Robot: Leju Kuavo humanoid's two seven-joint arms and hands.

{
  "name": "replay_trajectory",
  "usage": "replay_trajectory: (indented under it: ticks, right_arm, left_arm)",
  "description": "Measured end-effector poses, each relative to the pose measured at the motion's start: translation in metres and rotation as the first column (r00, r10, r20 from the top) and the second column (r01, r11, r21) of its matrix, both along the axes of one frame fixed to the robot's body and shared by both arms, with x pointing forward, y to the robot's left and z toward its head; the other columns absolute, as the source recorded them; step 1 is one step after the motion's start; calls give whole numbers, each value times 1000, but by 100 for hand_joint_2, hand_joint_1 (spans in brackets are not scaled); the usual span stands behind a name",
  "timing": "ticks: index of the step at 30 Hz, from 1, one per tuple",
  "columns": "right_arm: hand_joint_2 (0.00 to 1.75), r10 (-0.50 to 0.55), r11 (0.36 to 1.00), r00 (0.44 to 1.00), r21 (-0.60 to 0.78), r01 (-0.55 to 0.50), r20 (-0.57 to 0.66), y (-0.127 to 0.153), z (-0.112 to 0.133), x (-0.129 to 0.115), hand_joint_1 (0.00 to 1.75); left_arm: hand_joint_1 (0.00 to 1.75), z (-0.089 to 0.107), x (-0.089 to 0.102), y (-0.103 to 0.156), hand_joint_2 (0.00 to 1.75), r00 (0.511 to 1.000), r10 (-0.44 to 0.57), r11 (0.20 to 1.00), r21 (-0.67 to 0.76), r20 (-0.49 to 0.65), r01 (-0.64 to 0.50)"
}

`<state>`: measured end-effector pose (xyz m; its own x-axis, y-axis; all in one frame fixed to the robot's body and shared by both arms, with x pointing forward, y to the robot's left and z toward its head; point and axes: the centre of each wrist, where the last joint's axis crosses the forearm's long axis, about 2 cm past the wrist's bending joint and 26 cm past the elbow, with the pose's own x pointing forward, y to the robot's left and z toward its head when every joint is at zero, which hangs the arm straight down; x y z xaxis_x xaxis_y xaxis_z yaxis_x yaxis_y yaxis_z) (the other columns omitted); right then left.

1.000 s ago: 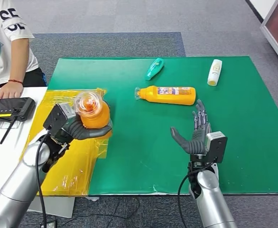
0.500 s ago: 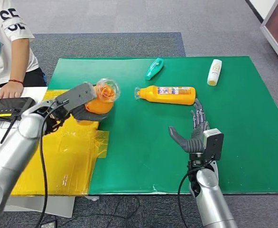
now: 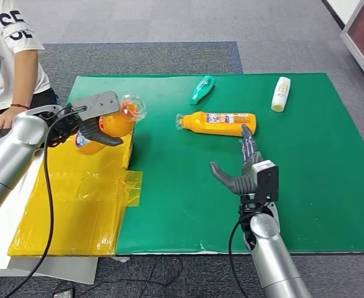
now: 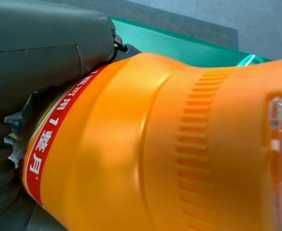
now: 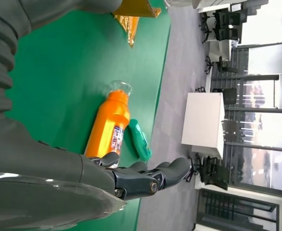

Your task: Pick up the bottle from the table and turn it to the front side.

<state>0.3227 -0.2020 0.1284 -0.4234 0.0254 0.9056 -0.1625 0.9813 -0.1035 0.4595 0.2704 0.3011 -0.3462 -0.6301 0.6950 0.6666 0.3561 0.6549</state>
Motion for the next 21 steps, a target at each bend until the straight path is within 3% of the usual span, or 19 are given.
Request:
replay_trajectory:
  ticks: [4, 9, 15, 21]
  right_arm:
    - [175, 10, 1000, 1000, -7, -10, -4, 3, 0, 1, 0]
    - [175, 10, 1000, 1000, -19, -10, -9, 8, 1, 4, 0]
    - [175, -8, 1000, 1000, -27, 8, -30, 10, -2, 4, 0]
    - [175, -31, 999, 998, -34, 29, -46, 10, -8, 0, 0]
  left_arm:
    - [175, -4, 0, 7, 175, 999, -2, 998, -57, -44, -1]
    - [175, -22, -7, 12, 175, 991, -17, 972, -236, -129, -14]
    - [175, -50, -34, -5, 175, 983, -81, 938, -346, -165, 20]
    - [175, -58, -60, -27, 175, 980, -143, 919, -385, -140, 79]
